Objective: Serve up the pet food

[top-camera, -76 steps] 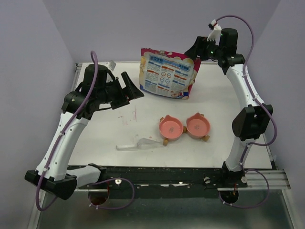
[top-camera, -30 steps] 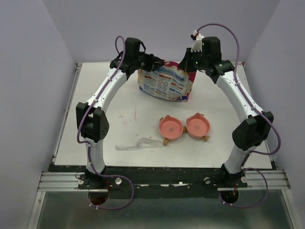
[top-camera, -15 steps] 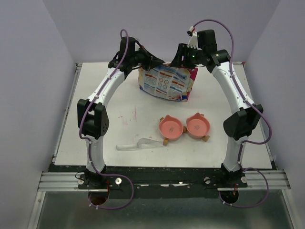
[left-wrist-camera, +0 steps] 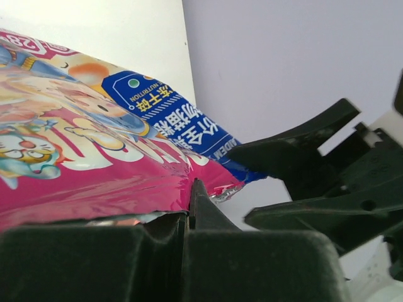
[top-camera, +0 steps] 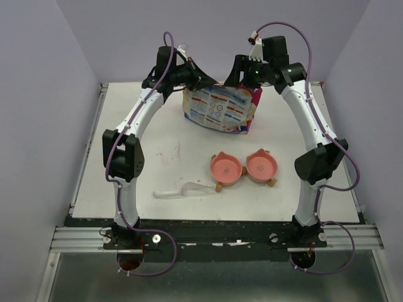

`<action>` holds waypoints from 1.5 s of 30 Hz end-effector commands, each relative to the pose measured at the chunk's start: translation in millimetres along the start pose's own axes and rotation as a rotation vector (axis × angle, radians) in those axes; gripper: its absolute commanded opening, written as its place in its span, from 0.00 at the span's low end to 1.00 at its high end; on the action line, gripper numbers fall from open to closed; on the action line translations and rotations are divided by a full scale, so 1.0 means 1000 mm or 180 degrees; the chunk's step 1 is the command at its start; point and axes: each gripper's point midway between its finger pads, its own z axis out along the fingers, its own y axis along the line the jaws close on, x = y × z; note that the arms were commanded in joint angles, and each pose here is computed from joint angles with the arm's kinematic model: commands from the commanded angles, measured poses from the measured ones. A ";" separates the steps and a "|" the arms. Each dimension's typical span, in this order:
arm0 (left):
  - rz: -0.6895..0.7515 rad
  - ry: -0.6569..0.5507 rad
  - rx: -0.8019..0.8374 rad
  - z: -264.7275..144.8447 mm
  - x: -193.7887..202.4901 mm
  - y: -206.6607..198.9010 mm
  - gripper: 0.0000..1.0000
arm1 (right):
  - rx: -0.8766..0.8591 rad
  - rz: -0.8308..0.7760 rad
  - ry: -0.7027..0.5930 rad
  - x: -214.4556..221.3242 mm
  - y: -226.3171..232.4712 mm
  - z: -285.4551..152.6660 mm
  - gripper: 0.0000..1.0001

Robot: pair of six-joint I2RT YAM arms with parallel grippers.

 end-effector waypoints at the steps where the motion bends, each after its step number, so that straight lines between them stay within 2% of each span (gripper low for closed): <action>1: 0.0596 -0.0036 0.0228 -0.013 -0.010 -0.026 0.00 | 0.0124 0.0055 -0.0082 -0.014 0.000 -0.016 0.78; 8: 0.0357 -0.0100 0.0227 -0.014 0.003 -0.019 0.00 | 0.0365 -0.0131 0.0082 0.009 -0.021 0.000 0.75; 10: 0.0331 -0.0143 0.0215 -0.015 0.002 -0.020 0.00 | 0.0521 -0.0221 0.0061 0.012 -0.027 -0.002 0.68; 16: 0.0276 -0.0218 0.0143 -0.017 0.001 -0.015 0.00 | 0.0547 -0.0335 0.0129 0.028 -0.022 -0.001 0.42; 20: 0.0231 -0.0247 0.0138 -0.015 -0.004 -0.015 0.00 | 0.0571 -0.0404 0.0235 0.043 -0.014 0.003 0.32; 26: 0.0004 -0.0262 0.0112 -0.018 -0.007 -0.019 0.00 | 0.0584 -0.0364 0.0333 0.053 -0.012 0.004 0.02; 30: -0.0320 -0.0224 -0.0002 -0.021 -0.005 -0.019 0.00 | 0.0392 -0.0327 0.0225 0.052 0.000 0.005 0.00; 31: -0.0428 -0.0207 -0.0034 -0.021 -0.003 -0.018 0.07 | 0.0348 -0.0297 0.0190 0.052 0.003 0.005 0.00; 36: -0.0753 -0.0222 -0.0077 -0.041 0.006 -0.024 0.58 | 0.0090 -0.0226 0.0050 0.051 0.017 0.011 0.00; 38: -0.0878 -0.0227 -0.0148 -0.050 0.007 -0.023 0.75 | 0.0087 -0.0225 0.0007 0.049 0.018 0.010 0.00; 39: -0.0923 -0.0214 -0.0177 -0.055 0.009 -0.024 0.81 | 0.0091 -0.0229 -0.0009 0.048 0.018 0.009 0.00; 42: -0.1026 -0.0264 -0.0304 -0.072 0.014 -0.025 0.84 | 0.0103 -0.0254 -0.0038 0.046 0.018 0.009 0.00; 45: -0.1330 -0.0373 -0.0544 -0.086 0.022 -0.012 0.76 | 0.0086 -0.0254 -0.0012 0.048 0.018 0.010 0.00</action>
